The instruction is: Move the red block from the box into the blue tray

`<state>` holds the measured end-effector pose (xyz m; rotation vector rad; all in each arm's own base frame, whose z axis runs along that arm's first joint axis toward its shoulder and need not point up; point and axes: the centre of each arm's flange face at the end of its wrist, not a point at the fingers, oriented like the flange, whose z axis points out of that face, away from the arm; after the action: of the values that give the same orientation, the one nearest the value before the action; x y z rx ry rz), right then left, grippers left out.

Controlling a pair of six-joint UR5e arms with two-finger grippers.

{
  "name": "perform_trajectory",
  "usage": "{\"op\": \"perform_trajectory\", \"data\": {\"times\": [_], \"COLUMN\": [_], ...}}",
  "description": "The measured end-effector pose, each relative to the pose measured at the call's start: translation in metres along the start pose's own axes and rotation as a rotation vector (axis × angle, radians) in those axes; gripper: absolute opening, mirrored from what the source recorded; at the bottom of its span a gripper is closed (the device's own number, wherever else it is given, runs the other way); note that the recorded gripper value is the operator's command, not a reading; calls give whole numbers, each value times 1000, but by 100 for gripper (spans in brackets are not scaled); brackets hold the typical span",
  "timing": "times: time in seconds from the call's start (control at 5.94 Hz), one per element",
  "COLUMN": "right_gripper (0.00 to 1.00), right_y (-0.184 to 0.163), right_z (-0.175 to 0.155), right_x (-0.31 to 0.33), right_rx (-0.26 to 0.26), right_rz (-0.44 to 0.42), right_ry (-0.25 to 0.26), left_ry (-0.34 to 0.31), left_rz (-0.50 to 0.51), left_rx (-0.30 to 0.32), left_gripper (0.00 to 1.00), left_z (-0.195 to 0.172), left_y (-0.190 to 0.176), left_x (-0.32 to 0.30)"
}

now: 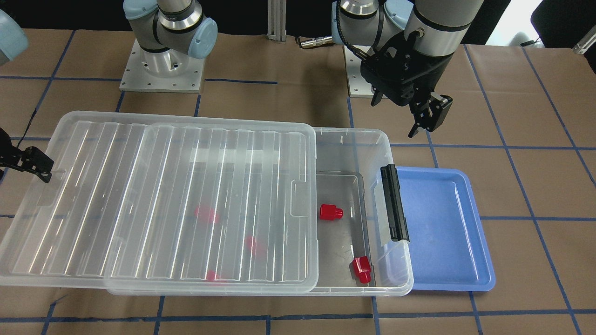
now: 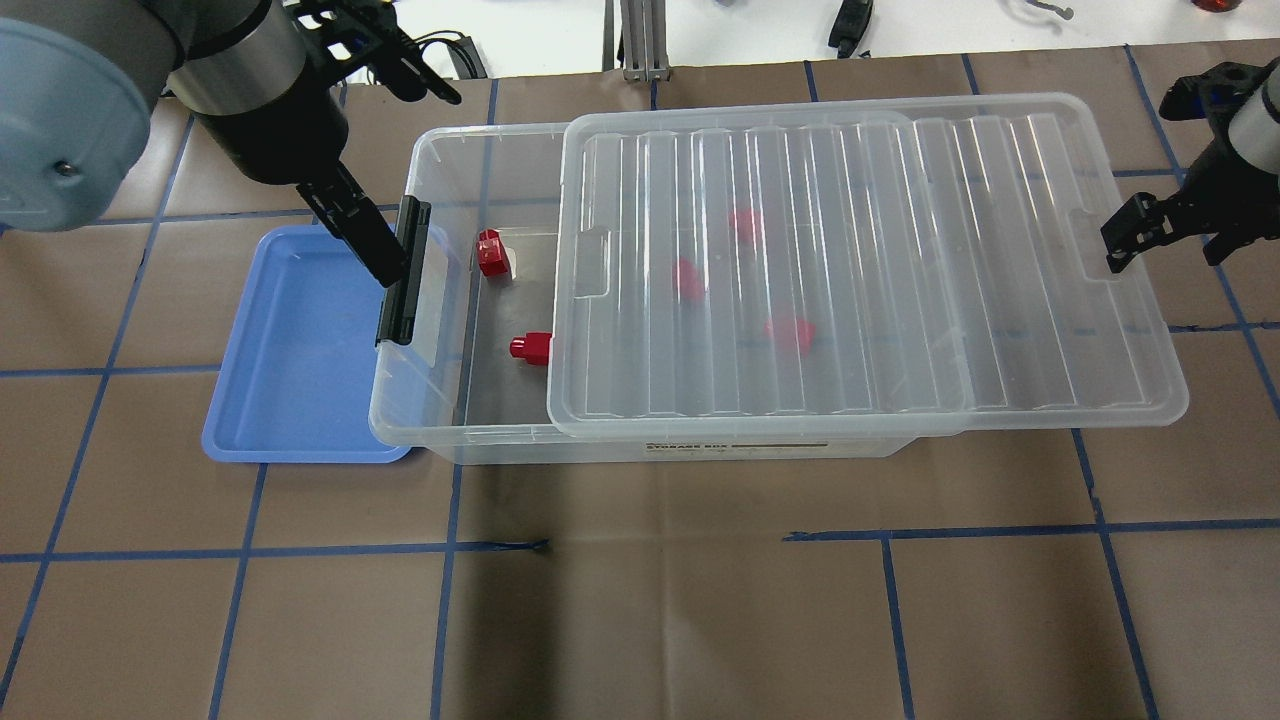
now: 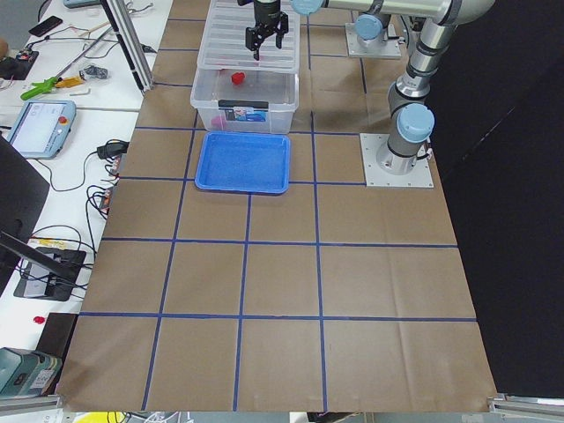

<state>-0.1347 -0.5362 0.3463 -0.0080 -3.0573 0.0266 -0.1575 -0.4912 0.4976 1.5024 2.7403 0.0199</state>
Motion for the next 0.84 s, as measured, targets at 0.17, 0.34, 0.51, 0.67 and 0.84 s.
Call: {"op": "perform_trajectory", "data": {"times": [0.17,0.34,0.51,0.67,0.84], "right_gripper": [100,100,100,100,100], "right_y": [3,6,8,11,14], "right_z": [1,1,0,0,-4], "right_x": [14,23,30,39,45], "right_rx": [-2,-9,-17,-20,-16], "right_rz": [6,9,16,30,46], "right_ry": [2,16,34,41,47], "left_ry": [1,-6,-3,17,34], "left_rz": [198,380,491,532,552], "left_rx": [-2,1,3,2,3], "left_gripper": [97,97,97,97,96], "left_z": [3,6,16,36,64], "left_y": [-1,-3,-9,-17,-28], "left_x": [0,-4,-10,-18,-23]}}
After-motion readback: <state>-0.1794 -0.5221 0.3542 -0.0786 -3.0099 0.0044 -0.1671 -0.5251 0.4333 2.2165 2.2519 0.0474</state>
